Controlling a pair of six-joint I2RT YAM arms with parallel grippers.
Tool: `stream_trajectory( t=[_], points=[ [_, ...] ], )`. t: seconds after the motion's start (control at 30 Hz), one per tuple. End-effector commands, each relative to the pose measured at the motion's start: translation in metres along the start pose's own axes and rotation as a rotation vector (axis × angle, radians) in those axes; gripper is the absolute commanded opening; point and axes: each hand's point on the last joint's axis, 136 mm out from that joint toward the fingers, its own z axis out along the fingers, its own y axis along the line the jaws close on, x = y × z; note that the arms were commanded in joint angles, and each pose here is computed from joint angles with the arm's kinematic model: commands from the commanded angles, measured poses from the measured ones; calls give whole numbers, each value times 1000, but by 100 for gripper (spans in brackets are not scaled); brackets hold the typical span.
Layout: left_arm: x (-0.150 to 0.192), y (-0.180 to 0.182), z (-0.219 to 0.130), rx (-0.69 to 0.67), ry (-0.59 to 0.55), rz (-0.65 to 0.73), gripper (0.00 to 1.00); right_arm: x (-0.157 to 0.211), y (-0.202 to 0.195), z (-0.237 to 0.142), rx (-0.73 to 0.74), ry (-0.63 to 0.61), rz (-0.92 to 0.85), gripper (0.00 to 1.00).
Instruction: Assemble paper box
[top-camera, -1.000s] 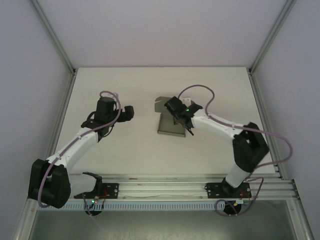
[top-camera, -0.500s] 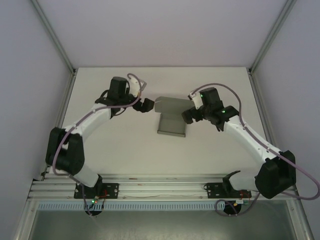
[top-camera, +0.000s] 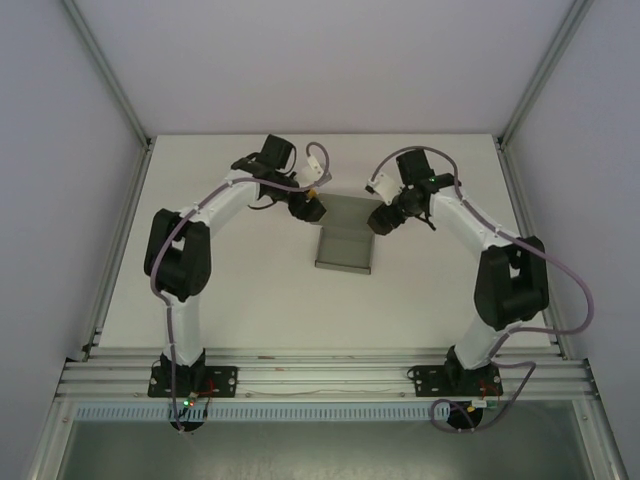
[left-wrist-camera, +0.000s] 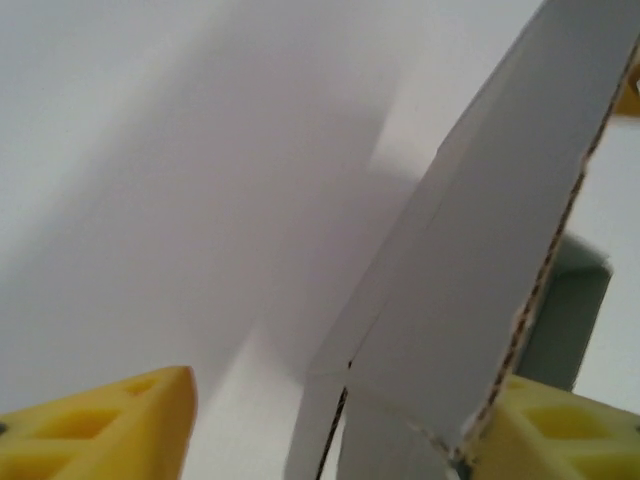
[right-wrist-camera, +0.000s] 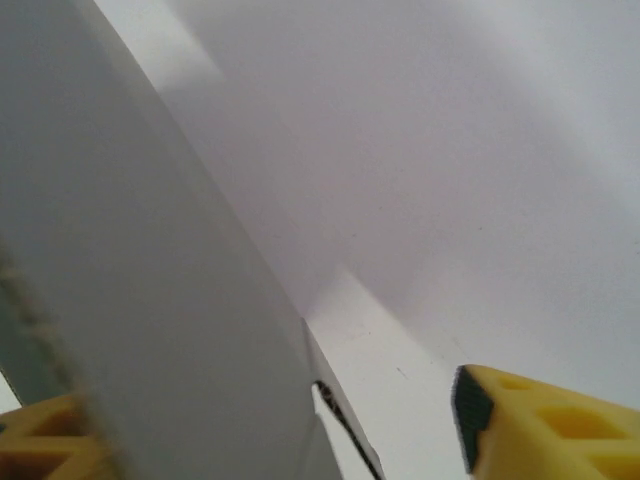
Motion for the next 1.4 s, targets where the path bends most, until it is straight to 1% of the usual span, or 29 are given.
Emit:
stream_trajectory(
  t=[0.0, 0.07, 0.13, 0.23, 0.27, 0.3, 0.4, 0.5, 0.57, 0.63, 0.67, 0.8, 0.9, 1.0, 1.07, 1.1, 1.17, 1.27, 1.37],
  points=[
    [9, -7, -3, 22, 61, 28, 45, -2, 2, -5, -30, 8, -17, 49],
    [9, -7, -3, 14, 62, 34, 34, -1, 0, -4, -24, 15, -15, 43],
    [9, -7, -3, 4, 60, 35, 29, 1, -1, -3, -16, 22, -15, 38],
    [6, -3, -4, -35, 50, 31, 18, 4, -2, -4, -10, 34, -16, 26],
    [6, -2, -4, -43, 48, 30, 12, 3, -1, -4, -11, 32, -15, 21],
    [5, -2, -4, -46, 44, 30, 8, 3, -2, -4, -12, 31, -14, 18],
    [1, -3, -5, -64, 37, 17, 0, 2, 0, -4, -19, 28, -1, 11],
    [-2, 1, -6, -116, 26, -4, 0, -1, 0, -7, -19, 17, 17, 8],
    [-4, 6, -8, -169, 16, -31, 0, -5, -2, -11, -1, -1, 46, 7],
    [-6, 17, -9, -243, 0, -93, 0, -10, -5, -15, 25, -26, 96, 7],
    [-13, 20, -15, -281, -31, -129, 0, -14, -7, -18, 39, -47, 132, 7],
    [-26, 30, -28, -376, -138, -325, 0, -30, -18, -25, 152, -124, 351, 7],
    [-27, 29, -26, -385, -193, -477, 0, -31, -28, -29, 260, -155, 546, 7],
    [-29, 29, -24, -407, -254, -607, 0, -41, -26, -24, 279, -242, 705, 7],
    [-30, 29, -22, -424, -293, -660, 0, -48, -22, -17, 264, -284, 774, 8],
    [-30, 29, -20, -436, -303, -671, 0, -49, -25, -16, 284, -298, 816, 8],
    [-28, 33, -18, -488, -318, -708, 0, -54, -27, -13, 311, -325, 865, 8],
    [-24, 40, -13, -548, -325, -762, 0, -61, -27, -6, 295, -358, 938, 11],
    [-25, 39, -6, -547, -342, -803, 0, -64, -30, -1, 315, -366, 982, 11]
  ],
)
